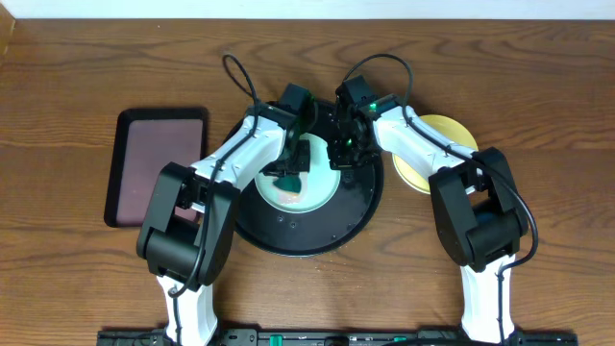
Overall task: Clean dirty plates on tray and stack at the side
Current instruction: 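Scrub the held pale green plate with the sponge in the left gripper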
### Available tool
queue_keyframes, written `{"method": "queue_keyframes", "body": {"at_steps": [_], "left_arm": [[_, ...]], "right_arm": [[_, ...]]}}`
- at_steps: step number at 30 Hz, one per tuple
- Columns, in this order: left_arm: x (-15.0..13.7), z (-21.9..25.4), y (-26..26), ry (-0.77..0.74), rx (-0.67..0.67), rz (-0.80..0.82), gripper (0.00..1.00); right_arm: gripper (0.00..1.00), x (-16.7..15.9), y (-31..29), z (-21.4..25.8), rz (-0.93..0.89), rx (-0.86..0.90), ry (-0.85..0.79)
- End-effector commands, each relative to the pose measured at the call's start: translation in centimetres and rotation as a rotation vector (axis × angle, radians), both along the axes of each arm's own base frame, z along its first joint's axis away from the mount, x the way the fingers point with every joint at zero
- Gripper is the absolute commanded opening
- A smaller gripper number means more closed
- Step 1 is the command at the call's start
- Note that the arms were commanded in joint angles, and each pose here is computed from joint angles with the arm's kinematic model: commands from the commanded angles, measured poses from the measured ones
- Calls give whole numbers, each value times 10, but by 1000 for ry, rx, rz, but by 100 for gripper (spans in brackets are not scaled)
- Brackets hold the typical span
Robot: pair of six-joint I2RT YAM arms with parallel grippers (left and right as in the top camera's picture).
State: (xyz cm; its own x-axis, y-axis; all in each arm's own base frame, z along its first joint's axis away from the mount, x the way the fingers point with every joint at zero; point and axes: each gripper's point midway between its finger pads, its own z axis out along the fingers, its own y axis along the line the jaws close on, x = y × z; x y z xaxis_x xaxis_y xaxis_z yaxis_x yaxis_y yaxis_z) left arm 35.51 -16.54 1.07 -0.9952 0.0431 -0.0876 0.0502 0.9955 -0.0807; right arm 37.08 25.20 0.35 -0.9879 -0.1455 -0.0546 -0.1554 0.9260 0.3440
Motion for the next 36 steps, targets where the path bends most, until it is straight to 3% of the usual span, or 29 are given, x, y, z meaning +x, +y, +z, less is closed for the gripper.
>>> {"method": "queue_keyframes", "body": {"at_steps": [1,6,11,14,18,22,27,30,36], "left_arm": [[-28,-8,-44,91,-215,-272,7],[8,-7,-41,-39,-192,-172,8],[42,-9,25,-180,108,214,8],[41,-3,66,-228,270,440,7],[20,-4,84,-172,341,547,7],[-14,-11,71,9,307,414,7],[-40,-14,4,205,-51,28,7],[-46,-7,-24,225,-219,-123,7],[-28,-6,-35,141,-260,-156,7]], "right_arm": [[1,-7,-10,-17,-8,-70,18],[1,-7,-10,-17,-2,-70,15],[1,-7,-10,-17,-1,-69,15],[1,-7,-10,-17,-2,-70,16],[1,-7,-10,-17,-1,-70,16],[1,-7,-10,-17,-1,-70,15],[1,-7,-10,-17,-2,-69,15],[1,-7,-10,-17,-2,-70,15],[1,-7,-10,-17,-2,-70,15]]}}
